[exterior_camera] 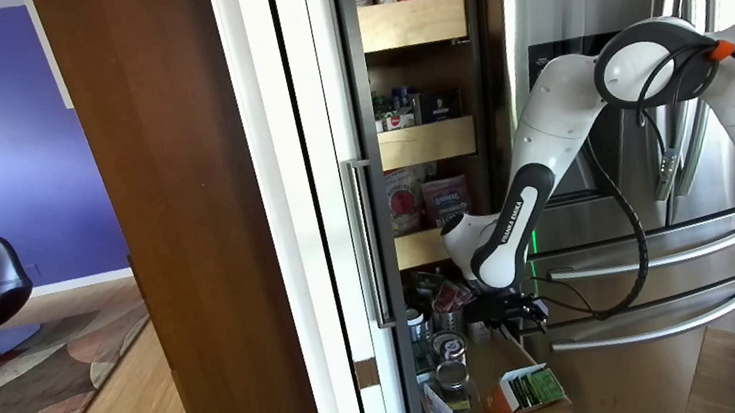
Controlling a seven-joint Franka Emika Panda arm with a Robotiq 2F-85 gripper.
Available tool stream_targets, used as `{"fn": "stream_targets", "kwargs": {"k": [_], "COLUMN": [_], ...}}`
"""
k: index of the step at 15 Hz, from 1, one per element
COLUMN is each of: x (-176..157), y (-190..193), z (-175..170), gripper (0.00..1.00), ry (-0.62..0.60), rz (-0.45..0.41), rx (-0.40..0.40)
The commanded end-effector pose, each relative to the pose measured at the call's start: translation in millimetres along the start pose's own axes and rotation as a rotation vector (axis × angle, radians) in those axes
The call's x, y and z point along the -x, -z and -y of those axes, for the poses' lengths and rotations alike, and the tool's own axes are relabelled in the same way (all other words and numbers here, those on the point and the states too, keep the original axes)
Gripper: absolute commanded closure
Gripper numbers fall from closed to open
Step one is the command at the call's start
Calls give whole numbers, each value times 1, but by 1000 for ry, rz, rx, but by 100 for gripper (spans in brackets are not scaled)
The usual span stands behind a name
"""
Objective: Move the box in the drawer forward, the place it horizontally
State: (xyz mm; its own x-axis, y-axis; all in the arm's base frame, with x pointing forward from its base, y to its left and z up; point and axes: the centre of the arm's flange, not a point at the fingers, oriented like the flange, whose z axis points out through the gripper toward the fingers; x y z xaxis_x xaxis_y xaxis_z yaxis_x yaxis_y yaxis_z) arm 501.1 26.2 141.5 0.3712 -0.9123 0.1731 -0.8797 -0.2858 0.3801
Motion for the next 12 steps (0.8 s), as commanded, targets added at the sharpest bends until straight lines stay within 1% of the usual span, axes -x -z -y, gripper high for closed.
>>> {"fn": "stream_targets", "kwargs": {"k": [1, 3, 4, 5, 6, 7, 8, 11, 12], "x": [4, 9, 11, 13, 14, 7, 8, 9, 7], "y": [-3, -6, -9, -11, -16, -1, -4, -10, -7], "z": [8, 12, 14, 14, 16, 16, 18, 19, 20], "gripper": [0, 0, 0, 0, 0, 0, 0, 0, 0], "ry": [-112, -173, -235, -252, -288, -221, -242, -261, -312], "rz": [120, 214, 226, 243, 238, 214, 219, 223, 213], "rx": [-71, -101, -121, -147, -176, -137, -155, -160, -148]}}
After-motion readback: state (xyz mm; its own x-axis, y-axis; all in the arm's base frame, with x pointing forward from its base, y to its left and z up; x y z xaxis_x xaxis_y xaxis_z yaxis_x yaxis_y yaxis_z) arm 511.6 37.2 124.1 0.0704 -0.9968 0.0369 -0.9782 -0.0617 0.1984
